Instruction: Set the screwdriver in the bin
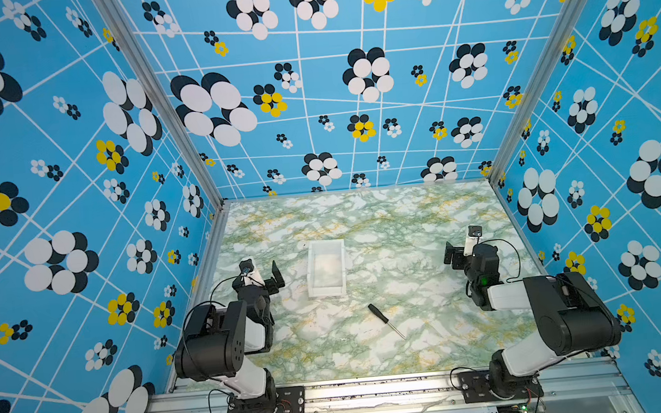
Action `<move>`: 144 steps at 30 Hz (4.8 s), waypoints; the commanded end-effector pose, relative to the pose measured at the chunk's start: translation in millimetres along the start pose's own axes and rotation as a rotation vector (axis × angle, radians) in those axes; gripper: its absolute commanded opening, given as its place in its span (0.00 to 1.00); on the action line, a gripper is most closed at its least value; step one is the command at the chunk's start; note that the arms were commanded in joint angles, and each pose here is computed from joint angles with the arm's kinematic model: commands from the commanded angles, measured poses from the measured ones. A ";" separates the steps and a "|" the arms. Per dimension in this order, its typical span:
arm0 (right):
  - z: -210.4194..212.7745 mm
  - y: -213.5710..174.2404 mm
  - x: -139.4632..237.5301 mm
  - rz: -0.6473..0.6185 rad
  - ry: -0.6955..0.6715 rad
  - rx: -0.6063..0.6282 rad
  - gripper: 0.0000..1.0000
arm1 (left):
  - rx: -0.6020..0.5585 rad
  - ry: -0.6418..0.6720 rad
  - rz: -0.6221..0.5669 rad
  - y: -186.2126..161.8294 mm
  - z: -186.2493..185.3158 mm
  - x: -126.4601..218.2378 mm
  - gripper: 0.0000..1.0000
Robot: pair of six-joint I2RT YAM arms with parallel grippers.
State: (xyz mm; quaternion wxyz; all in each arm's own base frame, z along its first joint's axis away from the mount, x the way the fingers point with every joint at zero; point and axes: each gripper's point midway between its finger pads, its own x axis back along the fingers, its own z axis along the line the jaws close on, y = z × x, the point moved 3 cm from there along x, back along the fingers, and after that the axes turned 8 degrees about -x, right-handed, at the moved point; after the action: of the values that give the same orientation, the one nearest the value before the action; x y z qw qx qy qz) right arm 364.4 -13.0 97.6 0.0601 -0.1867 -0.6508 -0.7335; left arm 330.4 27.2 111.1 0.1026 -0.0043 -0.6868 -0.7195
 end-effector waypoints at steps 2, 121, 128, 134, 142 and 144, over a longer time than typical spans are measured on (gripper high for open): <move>0.8 7.5 -1.1 -0.015 0.009 -0.007 0.99 | 0.016 0.007 -0.010 0.6 0.2 1.5 0.99; 238.6 -152.1 169.9 0.871 0.393 0.488 0.37 | -0.455 -0.882 0.683 90.3 -116.8 132.3 0.99; 232.2 -157.1 169.2 0.874 0.368 0.482 0.30 | -0.442 -0.896 0.682 91.5 -120.1 130.8 0.99; 229.6 -156.3 166.3 0.847 0.351 0.472 0.23 | -0.435 -0.913 0.690 89.7 -121.5 133.1 0.99; 232.3 -153.7 164.9 0.834 0.354 0.470 0.16 | -0.437 -0.921 0.683 91.8 -121.8 135.3 0.99; 232.9 -151.7 164.9 0.831 0.355 0.468 0.16 | -0.434 -0.922 0.686 91.1 -122.0 134.9 0.99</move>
State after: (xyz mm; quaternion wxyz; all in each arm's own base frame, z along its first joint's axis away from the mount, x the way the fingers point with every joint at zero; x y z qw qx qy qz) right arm 215.3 278.3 47.0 0.4983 -0.2523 -0.6395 -0.5283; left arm 230.1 -112.6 205.7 0.0339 -0.5537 -0.4589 -0.6940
